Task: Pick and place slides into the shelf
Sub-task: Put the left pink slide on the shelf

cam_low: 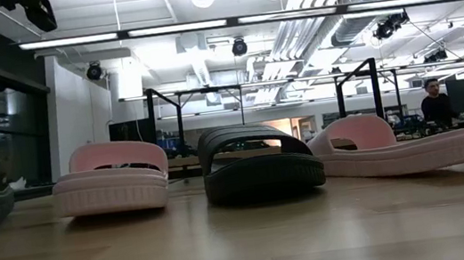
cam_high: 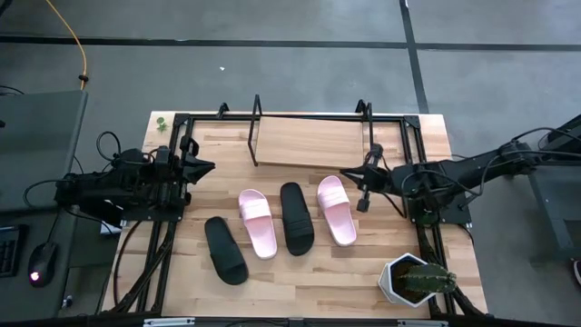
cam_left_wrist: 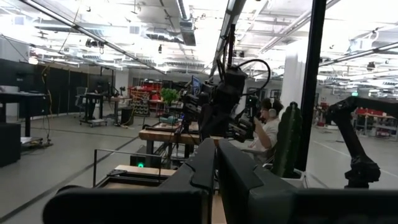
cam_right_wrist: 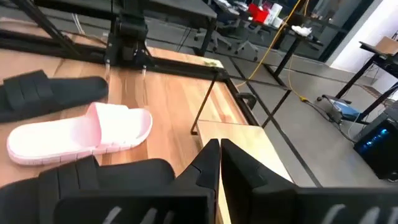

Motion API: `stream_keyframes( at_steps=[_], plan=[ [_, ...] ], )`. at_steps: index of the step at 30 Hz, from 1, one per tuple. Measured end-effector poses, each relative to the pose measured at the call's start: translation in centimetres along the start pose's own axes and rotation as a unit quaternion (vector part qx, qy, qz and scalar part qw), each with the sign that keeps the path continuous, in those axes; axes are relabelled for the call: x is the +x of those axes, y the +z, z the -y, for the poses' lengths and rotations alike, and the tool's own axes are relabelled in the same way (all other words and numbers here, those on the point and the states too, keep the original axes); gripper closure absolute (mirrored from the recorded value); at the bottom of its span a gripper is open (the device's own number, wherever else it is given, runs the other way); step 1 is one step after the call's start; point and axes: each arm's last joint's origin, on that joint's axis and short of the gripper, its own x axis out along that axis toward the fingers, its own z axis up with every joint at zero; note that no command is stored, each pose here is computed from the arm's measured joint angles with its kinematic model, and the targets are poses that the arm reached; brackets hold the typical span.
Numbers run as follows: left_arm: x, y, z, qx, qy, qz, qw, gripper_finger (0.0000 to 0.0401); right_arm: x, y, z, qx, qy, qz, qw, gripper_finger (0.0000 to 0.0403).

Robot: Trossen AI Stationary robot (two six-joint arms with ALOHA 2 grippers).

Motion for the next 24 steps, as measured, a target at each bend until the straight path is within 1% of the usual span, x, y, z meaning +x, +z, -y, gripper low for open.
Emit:
stream_keyframes(
  at_steps=[4,9,11,17,24],
  plan=[
    [0.0,0.0,0.0,0.0,0.0,0.0,1.0,0.0394,0.5,-0.6,-0.4,-0.018,-0.001,-0.029,0.999,0.0398],
    [0.0,0.0,0.0,0.0,0.0,0.0,1.0,0.0393,1.1,-1.5,-1.1,-0.04,-0.025,-0.068,0.997,0.0398],
    [0.0,0.0,0.0,0.0,0.0,0.0,1.0,0.0394,1.1,-1.7,-1.4,-0.052,-0.025,-0.077,0.995,0.0398],
    [0.0,0.0,0.0,0.0,0.0,-0.001,1.0,0.0393,0.8,-1.9,-2.3,-0.093,-0.012,-0.085,0.992,0.0398],
    [0.0,0.0,0.0,0.0,0.0,-0.002,1.0,0.0394,0.5,-1.9,-3.1,-0.106,0.004,-0.081,0.991,0.0398]
  ],
)
